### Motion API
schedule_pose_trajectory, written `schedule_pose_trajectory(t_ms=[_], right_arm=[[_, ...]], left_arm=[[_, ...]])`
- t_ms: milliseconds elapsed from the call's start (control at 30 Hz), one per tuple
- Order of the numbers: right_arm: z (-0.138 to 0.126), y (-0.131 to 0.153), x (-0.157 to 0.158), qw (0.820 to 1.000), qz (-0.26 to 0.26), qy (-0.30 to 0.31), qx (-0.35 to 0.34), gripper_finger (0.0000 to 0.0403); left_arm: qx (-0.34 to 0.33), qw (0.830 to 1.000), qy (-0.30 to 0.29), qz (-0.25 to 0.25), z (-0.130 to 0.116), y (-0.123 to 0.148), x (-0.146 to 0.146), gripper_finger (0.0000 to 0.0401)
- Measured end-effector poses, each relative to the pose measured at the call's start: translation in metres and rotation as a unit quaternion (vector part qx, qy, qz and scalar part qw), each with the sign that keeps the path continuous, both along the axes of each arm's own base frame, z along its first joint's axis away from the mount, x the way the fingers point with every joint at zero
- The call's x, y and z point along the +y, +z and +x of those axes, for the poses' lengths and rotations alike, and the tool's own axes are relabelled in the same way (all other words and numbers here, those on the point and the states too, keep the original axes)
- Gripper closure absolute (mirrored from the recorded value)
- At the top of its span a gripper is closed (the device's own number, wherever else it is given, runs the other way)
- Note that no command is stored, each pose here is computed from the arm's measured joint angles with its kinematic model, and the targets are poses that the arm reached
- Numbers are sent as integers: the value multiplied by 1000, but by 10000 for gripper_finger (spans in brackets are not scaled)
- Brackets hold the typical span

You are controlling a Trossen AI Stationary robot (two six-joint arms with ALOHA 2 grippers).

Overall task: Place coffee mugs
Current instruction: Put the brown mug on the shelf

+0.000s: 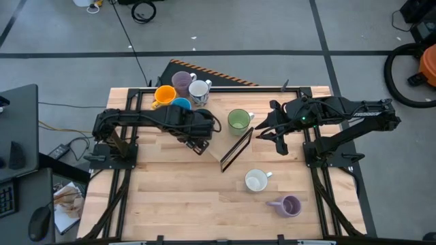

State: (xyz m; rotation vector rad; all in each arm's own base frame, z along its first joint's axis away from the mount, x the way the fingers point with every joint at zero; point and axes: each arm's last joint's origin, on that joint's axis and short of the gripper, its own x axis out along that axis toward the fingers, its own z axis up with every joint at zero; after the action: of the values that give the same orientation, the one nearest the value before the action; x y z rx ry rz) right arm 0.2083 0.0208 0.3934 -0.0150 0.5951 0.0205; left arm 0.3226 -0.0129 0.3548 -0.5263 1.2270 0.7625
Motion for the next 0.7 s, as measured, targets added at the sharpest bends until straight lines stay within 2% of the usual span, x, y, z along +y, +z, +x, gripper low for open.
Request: schedule_pose_trajectory(t_ms=[500,700], right_arm=[[1,2,0,1000,-6,5,-11,249],[1,2,0,1000,-2,5,-11,249]], left_arm=[[-2,1000,-6,-1,0,0,-7,322],[-1,1000,-6,-6,0,0,-7,332]])
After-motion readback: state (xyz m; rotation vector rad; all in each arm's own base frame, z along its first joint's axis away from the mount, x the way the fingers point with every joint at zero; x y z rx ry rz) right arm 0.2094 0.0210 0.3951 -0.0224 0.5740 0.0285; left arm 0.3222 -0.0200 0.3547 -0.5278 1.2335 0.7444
